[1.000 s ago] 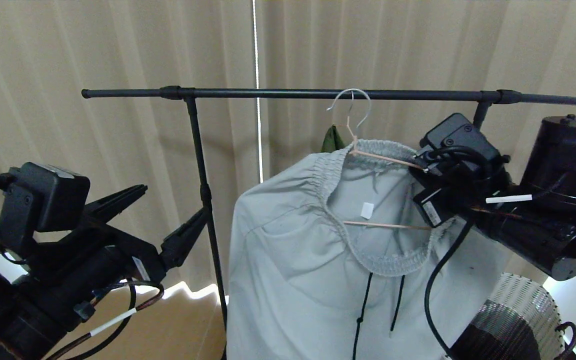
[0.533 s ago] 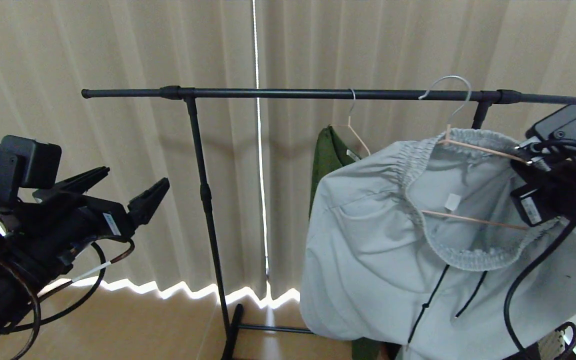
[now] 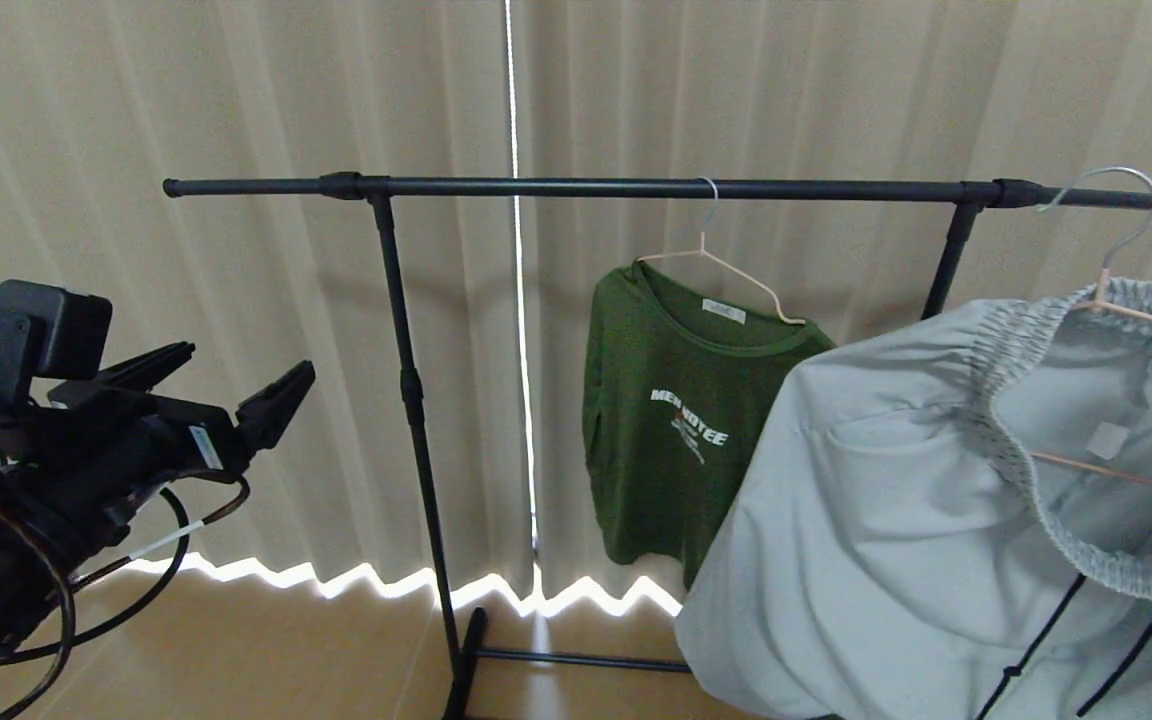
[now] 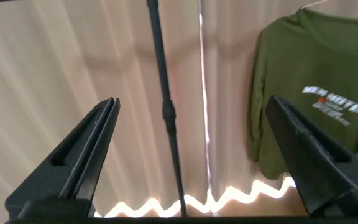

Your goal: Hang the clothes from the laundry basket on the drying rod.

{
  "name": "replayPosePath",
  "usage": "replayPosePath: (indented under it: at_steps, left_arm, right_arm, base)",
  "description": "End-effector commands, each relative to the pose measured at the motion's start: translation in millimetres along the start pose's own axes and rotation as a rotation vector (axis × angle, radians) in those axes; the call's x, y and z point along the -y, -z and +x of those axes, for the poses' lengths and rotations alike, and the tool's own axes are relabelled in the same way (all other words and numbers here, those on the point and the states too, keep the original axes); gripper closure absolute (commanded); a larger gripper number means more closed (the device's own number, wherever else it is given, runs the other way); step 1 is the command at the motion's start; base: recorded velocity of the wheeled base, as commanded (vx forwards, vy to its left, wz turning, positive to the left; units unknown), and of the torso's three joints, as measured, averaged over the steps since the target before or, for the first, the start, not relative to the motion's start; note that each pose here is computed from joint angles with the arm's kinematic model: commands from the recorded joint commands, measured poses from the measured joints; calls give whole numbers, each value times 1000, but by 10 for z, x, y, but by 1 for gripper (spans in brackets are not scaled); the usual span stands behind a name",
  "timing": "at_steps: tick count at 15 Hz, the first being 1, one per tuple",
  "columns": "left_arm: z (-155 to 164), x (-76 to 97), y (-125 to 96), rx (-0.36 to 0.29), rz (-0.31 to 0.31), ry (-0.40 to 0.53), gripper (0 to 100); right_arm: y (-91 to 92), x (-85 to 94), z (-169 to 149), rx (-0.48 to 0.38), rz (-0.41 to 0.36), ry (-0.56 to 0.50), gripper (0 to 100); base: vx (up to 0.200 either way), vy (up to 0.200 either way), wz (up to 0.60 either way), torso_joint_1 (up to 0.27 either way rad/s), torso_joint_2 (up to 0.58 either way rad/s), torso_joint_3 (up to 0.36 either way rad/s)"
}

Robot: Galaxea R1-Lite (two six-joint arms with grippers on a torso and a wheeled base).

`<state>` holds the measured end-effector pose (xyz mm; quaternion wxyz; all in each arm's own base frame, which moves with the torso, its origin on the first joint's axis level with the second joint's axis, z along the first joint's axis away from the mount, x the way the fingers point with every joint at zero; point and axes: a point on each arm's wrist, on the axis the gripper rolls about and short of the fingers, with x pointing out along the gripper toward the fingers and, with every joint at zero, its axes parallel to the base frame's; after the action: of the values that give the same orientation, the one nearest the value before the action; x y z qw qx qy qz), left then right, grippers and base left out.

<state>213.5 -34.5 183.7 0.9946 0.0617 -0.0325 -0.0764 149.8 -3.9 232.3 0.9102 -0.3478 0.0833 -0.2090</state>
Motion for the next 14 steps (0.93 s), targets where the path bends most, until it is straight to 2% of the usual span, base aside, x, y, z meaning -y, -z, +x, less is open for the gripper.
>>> replayPosePath:
  at_steps: [1, 5, 6, 8, 10, 12, 14]
  left_arm:
    - [10, 4, 49, -20, 4, 1, 0]
    - [-2, -46, 83, -34, 2, -24, 0]
    - [-47, -104, 107, -42, -11, -52, 0]
    - [-120, -162, 195, -74, -77, -85, 0]
    - [-175, -257, 325, -130, -93, -136, 0]
    - [-197, -348, 315, -116, -92, -177, 0]
    - [-220, -360, 280, -91, -85, -182, 0]
  right_arm:
    - [142, 92, -102, -36, 3, 61, 100]
    - [352, -26, -151, -93, -28, 26, 100]
    - [389, -38, -182, -97, -22, 25, 100]
    - [399, -37, -201, -93, -21, 24, 100]
    - [456, -76, -232, -96, -28, 5, 100]
    - [537, -114, -276, -112, -13, -4, 100]
    - [598, -122, -305, -133, 27, 8, 100]
  base:
    - [0, 0, 0, 0, 0, 0]
    - [0, 0, 0, 0, 0, 0]
    - [0, 0, 0, 0, 0, 0]
    - [0, 0, 0, 0, 0, 0]
    - [0, 0, 0, 0, 0, 0]
    - [0, 0, 0, 0, 0, 0]
    - [0, 0, 0, 0, 0, 0]
